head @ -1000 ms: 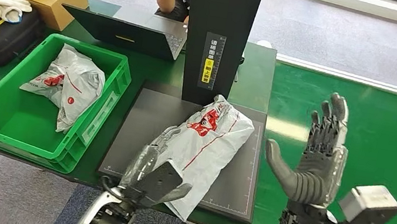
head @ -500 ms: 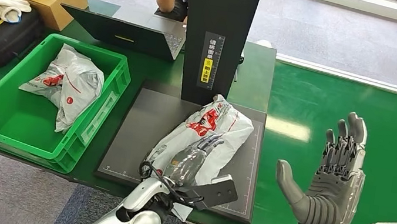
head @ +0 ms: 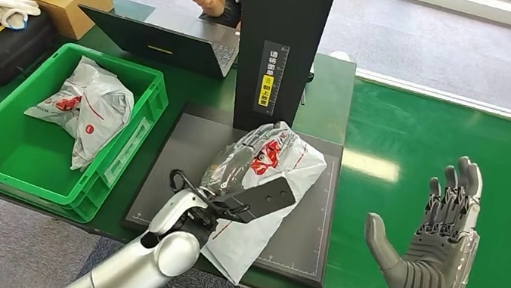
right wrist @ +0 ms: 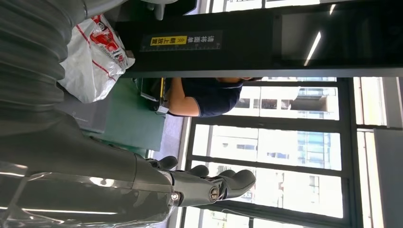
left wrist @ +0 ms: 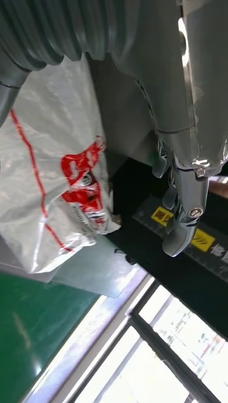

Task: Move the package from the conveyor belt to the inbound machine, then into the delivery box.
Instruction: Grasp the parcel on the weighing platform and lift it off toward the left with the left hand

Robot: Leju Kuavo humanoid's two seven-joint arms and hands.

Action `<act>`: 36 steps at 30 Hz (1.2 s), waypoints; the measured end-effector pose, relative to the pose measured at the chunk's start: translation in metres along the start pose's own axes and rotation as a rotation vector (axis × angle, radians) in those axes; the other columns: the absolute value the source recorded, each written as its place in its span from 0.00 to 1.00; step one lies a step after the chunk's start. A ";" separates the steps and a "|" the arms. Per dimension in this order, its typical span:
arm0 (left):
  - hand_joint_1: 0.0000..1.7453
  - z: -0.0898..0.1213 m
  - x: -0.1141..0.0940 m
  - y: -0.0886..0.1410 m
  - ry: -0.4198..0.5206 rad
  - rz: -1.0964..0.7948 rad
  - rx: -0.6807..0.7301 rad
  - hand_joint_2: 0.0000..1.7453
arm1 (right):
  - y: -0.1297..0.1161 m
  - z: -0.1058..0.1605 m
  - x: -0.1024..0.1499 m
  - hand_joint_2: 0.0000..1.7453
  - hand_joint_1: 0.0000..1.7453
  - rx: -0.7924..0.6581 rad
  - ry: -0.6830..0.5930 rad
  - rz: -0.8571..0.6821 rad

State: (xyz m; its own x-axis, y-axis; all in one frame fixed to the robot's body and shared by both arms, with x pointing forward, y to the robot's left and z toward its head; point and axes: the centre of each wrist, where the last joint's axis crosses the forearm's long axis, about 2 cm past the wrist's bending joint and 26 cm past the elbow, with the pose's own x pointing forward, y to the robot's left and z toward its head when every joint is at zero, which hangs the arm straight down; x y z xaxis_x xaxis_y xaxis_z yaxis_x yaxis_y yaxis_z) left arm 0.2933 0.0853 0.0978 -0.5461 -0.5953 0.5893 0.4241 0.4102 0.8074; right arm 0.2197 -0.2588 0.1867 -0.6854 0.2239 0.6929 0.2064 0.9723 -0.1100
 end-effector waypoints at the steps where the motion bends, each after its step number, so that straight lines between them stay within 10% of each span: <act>1: 0.00 0.000 -0.002 0.004 0.009 -0.008 0.006 1.00 | 0.000 0.000 0.000 1.00 0.00 0.001 -0.002 0.001; 30: 0.00 0.032 -0.057 -0.040 0.160 -0.160 -0.260 1.00 | -0.007 0.001 0.003 1.00 0.00 -0.054 -0.028 0.017; 31: 0.08 0.031 -0.057 -0.041 0.157 -0.162 -0.264 1.00 | -0.007 0.001 0.003 1.00 0.00 -0.054 -0.029 0.017; 35: 1.00 0.031 -0.056 -0.042 0.145 -0.171 -0.285 1.00 | -0.007 0.001 0.002 1.00 0.00 -0.051 -0.032 0.014; 36: 1.00 0.031 -0.056 -0.042 0.140 -0.174 -0.289 1.00 | -0.007 0.001 0.002 1.00 0.00 -0.049 -0.033 0.012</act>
State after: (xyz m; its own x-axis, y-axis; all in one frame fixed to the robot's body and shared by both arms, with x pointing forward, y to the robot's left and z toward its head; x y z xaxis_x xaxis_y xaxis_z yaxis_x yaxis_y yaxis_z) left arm 0.2831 0.1230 0.0318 -0.5321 -0.7364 0.4178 0.5312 0.0939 0.8420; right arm 0.2157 -0.2650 0.1883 -0.7051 0.2383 0.6679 0.2478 0.9653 -0.0828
